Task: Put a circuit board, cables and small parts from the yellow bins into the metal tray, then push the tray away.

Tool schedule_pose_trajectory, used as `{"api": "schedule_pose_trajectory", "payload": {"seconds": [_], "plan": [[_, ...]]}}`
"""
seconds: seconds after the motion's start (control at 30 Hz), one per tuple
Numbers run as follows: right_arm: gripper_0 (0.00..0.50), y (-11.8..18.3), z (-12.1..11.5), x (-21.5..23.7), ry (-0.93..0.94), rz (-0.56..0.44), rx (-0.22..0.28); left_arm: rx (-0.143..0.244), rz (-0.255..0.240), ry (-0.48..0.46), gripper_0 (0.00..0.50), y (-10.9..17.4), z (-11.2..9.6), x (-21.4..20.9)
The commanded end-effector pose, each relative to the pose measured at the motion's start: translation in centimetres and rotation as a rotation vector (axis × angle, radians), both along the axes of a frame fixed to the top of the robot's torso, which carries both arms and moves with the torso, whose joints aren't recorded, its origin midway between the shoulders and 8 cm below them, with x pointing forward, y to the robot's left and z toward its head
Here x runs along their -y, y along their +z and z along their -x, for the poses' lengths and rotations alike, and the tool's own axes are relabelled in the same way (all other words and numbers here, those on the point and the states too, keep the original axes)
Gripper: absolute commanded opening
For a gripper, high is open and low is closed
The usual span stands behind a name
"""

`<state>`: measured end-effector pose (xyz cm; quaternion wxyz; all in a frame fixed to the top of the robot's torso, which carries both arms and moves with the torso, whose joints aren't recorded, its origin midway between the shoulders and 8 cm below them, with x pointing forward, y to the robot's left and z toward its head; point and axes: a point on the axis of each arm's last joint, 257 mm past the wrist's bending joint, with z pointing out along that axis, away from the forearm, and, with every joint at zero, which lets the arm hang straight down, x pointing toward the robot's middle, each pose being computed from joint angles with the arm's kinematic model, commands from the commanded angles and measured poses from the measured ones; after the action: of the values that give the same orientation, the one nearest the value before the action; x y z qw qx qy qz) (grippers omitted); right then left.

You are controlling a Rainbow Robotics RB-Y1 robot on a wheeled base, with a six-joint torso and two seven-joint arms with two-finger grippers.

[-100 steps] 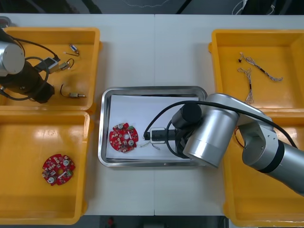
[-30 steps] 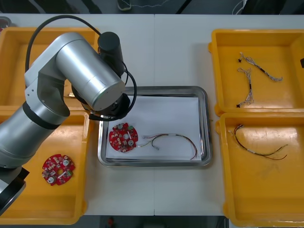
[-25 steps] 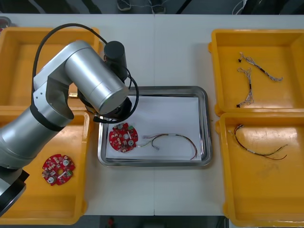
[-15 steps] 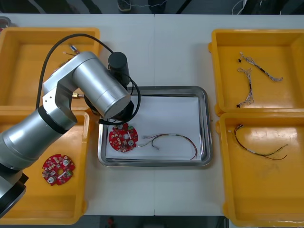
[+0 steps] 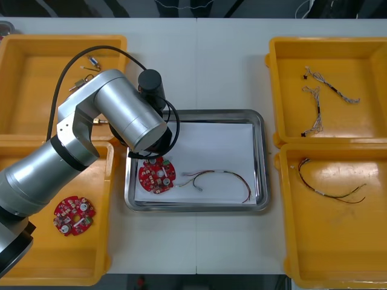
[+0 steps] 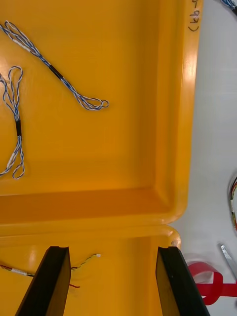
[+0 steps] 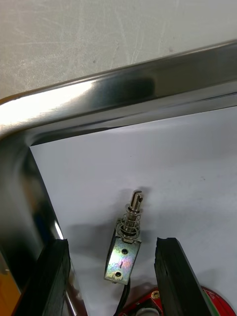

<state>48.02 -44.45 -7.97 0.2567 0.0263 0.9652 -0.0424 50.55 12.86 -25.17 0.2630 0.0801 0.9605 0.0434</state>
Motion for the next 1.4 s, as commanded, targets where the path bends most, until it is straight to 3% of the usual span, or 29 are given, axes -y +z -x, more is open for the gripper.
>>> {"api": "schedule_pose_trajectory", "payload": {"seconds": [0.03,0.23,0.43,0.73,0.97,1.17,1.4], "plan": [[0.5,3.5,-1.4,0.9,-0.016,0.022,0.017,0.069,0.07,0.066,0.5,3.0,-1.2,1.6],[0.5,3.2,-2.5,0.4,-0.003,-0.001,-0.043,0.056,0.1,0.086,0.5,6.1,-0.4,0.7],[0.5,3.3,-5.1,-0.1,0.021,0.039,-0.04,0.034,0.135,0.108,0.5,10.6,0.1,-1.2],[0.5,3.1,-8.7,-0.9,0.106,0.065,-0.015,0.02,0.116,0.039,0.5,15.5,-0.1,-7.0],[0.5,2.8,-11.0,-0.8,0.177,0.085,0.01,0.014,0.071,-0.032,0.5,17.0,-1.1,-11.8],[0.5,2.3,-13.0,-1.1,0.23,0.097,0.039,0.036,0.042,-0.083,0.5,17.4,-3.0,-15.0],[0.5,1.3,-14.9,-2.8,0.287,0.125,0.071,0.097,-0.012,-0.159,0.5,17.1,-6.1,-17.8]]}}
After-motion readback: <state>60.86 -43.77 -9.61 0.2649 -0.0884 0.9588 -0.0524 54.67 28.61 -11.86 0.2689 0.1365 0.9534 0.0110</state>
